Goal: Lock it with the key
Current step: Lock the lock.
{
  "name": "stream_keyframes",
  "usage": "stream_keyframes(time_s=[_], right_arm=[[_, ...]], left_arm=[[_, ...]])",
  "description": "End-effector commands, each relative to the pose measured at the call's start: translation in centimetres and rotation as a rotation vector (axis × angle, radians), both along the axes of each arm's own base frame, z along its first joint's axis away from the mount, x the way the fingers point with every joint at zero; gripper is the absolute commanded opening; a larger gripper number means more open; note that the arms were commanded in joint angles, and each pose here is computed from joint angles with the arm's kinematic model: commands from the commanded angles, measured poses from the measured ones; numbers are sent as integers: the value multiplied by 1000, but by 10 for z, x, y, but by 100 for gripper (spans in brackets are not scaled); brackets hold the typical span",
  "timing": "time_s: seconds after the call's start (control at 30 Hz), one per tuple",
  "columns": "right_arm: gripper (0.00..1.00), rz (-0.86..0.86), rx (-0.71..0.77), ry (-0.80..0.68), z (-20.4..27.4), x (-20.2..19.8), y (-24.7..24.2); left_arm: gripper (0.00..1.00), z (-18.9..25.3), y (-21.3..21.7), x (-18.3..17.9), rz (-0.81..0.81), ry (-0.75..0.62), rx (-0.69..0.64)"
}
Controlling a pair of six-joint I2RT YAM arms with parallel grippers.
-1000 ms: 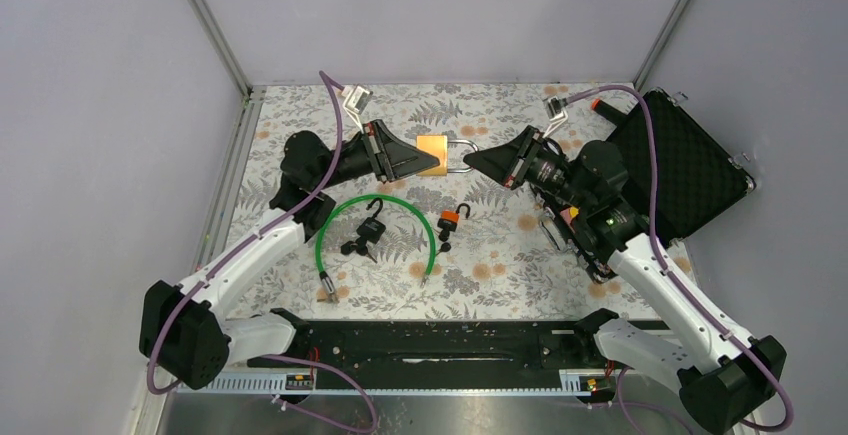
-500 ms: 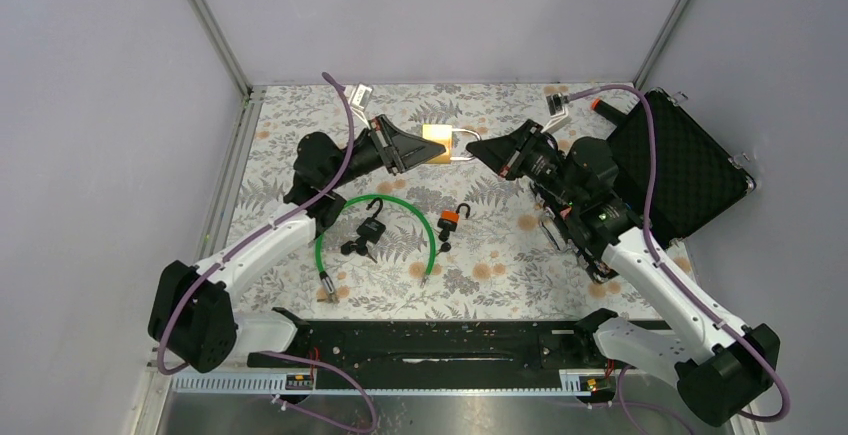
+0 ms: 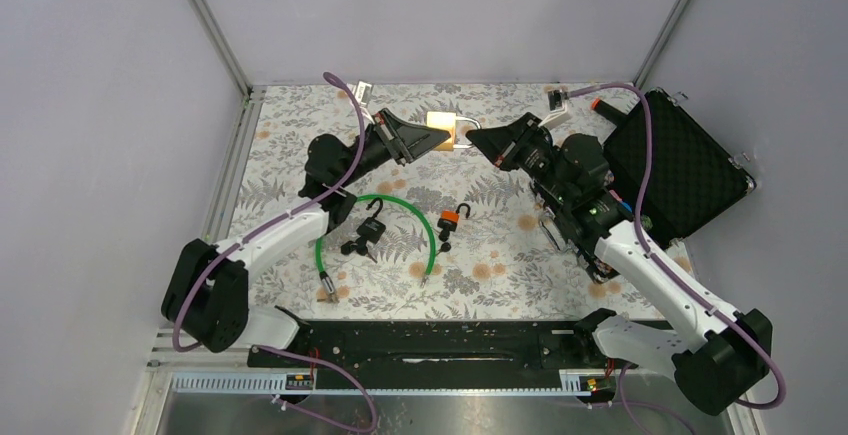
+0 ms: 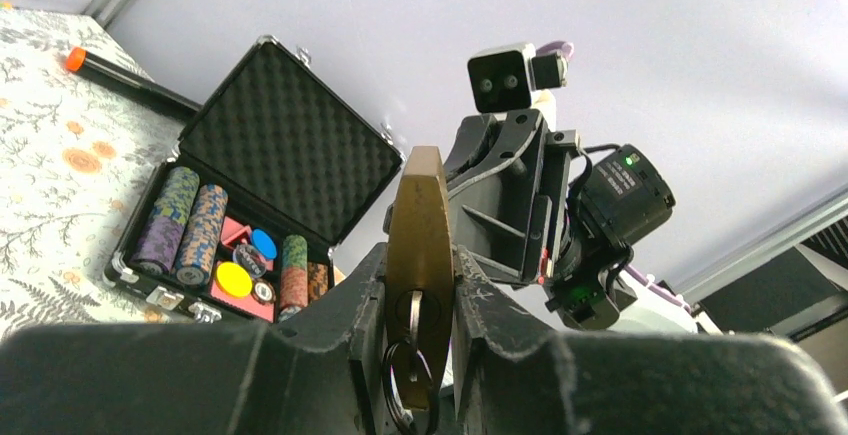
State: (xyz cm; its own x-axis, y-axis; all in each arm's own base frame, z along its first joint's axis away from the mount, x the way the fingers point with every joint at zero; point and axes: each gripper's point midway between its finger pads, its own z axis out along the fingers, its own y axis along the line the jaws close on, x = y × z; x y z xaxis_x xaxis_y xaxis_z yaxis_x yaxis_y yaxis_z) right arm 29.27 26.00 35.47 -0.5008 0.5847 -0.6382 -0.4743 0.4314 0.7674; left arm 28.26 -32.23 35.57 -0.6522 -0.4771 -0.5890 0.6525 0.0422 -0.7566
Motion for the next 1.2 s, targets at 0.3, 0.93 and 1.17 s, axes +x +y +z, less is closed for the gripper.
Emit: stream_keyframes(time_s=[0.3, 0.93, 1.17], right_arm=[[0, 456, 71, -273, 83, -114, 61], [0, 316, -473, -260, 17, -91, -19], [0, 569, -508, -342, 12, -129, -10]], left_arm=[[0, -65, -56, -83, -403, 137, 180], [92, -30, 24, -65, -164, -224, 463], [96, -43, 28, -89, -339, -381, 548]])
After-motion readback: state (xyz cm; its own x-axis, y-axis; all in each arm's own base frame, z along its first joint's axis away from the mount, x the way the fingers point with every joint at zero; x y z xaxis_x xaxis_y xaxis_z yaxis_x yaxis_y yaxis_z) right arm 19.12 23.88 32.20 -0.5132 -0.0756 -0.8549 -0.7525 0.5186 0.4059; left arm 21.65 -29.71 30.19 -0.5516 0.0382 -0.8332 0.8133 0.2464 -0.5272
